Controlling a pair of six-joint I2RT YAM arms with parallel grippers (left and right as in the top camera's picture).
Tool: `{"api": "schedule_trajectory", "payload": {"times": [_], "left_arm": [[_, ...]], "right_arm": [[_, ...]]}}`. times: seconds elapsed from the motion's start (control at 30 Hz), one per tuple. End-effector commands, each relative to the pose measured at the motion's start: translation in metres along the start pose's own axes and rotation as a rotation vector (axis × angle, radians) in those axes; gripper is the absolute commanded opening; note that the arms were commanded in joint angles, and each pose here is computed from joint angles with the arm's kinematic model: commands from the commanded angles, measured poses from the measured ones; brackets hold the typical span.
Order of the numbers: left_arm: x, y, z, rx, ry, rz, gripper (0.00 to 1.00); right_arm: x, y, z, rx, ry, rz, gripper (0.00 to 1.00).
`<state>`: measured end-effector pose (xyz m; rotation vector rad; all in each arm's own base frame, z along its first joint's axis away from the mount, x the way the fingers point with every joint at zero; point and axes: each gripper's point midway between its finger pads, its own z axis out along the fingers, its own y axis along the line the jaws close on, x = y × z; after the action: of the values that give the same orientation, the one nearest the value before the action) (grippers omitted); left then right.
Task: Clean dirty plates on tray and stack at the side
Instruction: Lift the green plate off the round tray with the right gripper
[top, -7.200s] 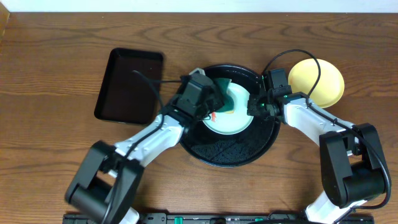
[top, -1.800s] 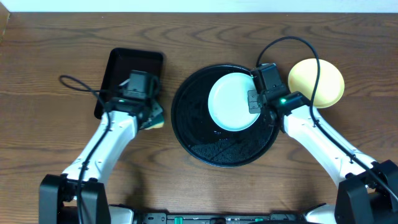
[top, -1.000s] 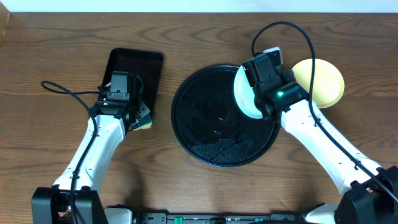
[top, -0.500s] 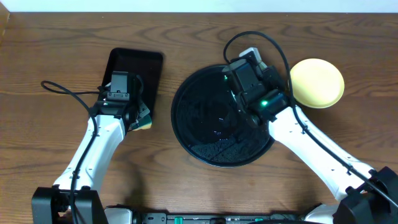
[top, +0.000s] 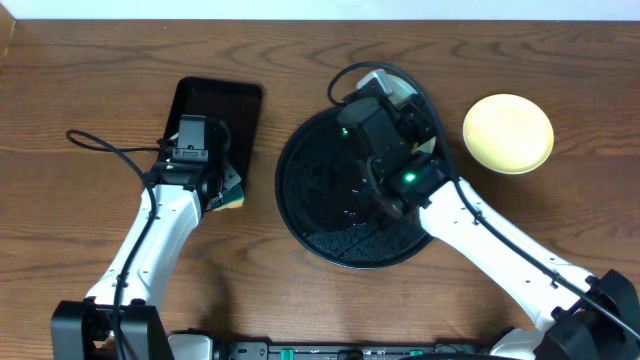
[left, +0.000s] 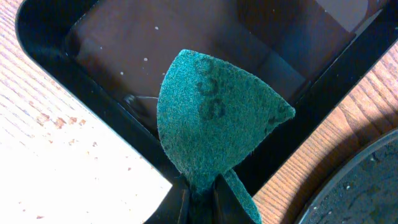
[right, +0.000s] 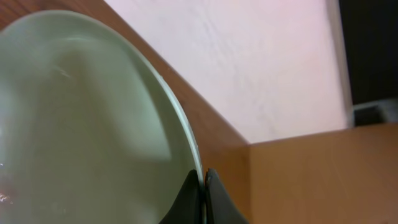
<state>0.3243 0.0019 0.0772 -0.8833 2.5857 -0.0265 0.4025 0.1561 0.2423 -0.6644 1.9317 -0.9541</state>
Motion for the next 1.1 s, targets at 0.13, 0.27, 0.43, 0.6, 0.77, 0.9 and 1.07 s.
{"api": "schedule_trajectory", "payload": {"times": [0.13, 0.27, 0.43, 0.6, 0.77, 0.9, 1.07], "left_arm": [[-0.001, 0.004, 0.000, -0.015, -0.008, 0.005, 0.07], [-0.001, 0.004, 0.000, -0.015, -0.008, 0.005, 0.08], [0.000, 0.005, 0.000, -0.020, -0.003, 0.007, 0.07], [0.000, 0.005, 0.000, -0.019, -0.003, 0.006, 0.08], [0.000, 0.005, 0.000, -0.019, -0.003, 0.006, 0.07], [0.000, 0.005, 0.000, -0.019, -0.003, 0.006, 0.08], [0.000, 0.005, 0.000, -0.020, -0.003, 0.006, 0.08]], "right_arm": [[-0.034, -0.010, -0.033, 0.065, -0.097, -0.261, 0.01], [-0.036, -0.007, -0.037, 0.057, -0.108, -0.254, 0.01], [-0.035, -0.007, -0.036, 0.056, -0.106, -0.250, 0.01], [-0.035, -0.006, -0.036, 0.056, -0.106, -0.250, 0.01], [-0.035, -0.007, -0.036, 0.056, -0.106, -0.250, 0.01], [-0.035, -0.007, -0.036, 0.055, -0.105, -0.231, 0.01], [-0.035, -0.007, -0.036, 0.055, -0.105, -0.230, 0.01]]}}
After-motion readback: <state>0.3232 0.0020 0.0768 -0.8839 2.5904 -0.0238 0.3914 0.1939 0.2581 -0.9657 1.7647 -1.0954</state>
